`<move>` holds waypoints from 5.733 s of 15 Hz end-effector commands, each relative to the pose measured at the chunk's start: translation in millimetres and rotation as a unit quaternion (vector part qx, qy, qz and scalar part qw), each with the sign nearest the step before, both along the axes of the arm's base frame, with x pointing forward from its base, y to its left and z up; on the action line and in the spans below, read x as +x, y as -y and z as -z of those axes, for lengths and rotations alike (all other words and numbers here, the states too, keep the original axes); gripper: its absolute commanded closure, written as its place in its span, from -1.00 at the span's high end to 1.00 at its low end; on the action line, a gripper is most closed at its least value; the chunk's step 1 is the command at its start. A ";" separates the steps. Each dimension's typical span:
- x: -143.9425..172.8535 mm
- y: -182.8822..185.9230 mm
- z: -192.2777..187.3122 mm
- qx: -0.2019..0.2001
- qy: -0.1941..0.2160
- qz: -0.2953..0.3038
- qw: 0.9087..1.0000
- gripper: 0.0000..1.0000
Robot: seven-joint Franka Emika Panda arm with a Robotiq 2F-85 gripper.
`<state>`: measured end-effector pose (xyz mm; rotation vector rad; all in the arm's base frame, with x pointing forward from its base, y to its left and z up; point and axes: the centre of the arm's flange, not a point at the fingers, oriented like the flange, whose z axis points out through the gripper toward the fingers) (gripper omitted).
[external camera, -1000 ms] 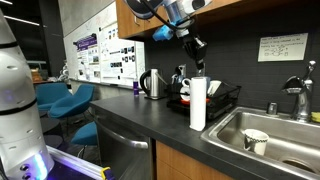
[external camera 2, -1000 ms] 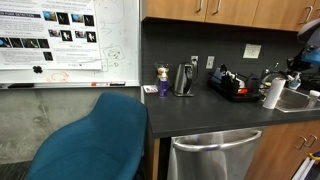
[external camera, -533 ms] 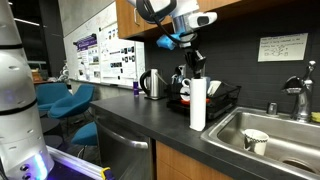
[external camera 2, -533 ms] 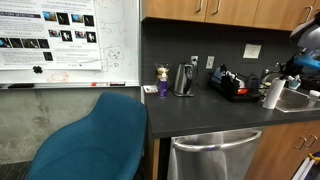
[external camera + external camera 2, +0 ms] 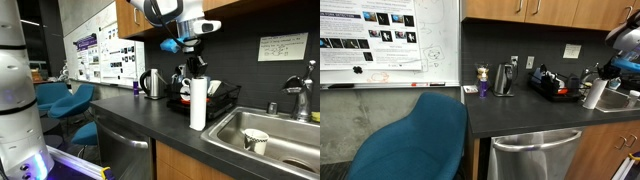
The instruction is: Shift the paper towel roll to the left
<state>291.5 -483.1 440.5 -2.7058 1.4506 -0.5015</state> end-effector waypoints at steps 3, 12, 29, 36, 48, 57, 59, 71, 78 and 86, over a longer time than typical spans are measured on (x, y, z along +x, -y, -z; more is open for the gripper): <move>10.6 7.3 -4.5 0.016 -0.026 0.010 0.999 -0.25; 37.5 -44.7 -20.6 0.011 -0.054 -0.020 0.998 -0.03; 98.7 -173.7 -23.6 0.002 -0.073 -0.122 0.990 -0.53; 99.5 -185.5 -24.7 0.001 -0.071 -0.125 0.990 -0.53; 99.5 -185.5 -24.7 0.001 -0.071 -0.125 0.990 -0.53; 49.9 -200.6 -11.5 0.009 -0.075 -0.121 0.990 -0.03; 45.0 -206.5 -16.9 0.002 -0.068 -0.127 0.990 -0.03; 40.8 -237.0 -56.5 -0.045 -0.024 -0.156 0.986 -0.03; 56.9 -268.3 -56.7 -0.042 -0.025 -0.181 0.982 -0.03; 76.3 -315.2 -39.9 -0.035 -0.038 -0.224 0.973 -0.03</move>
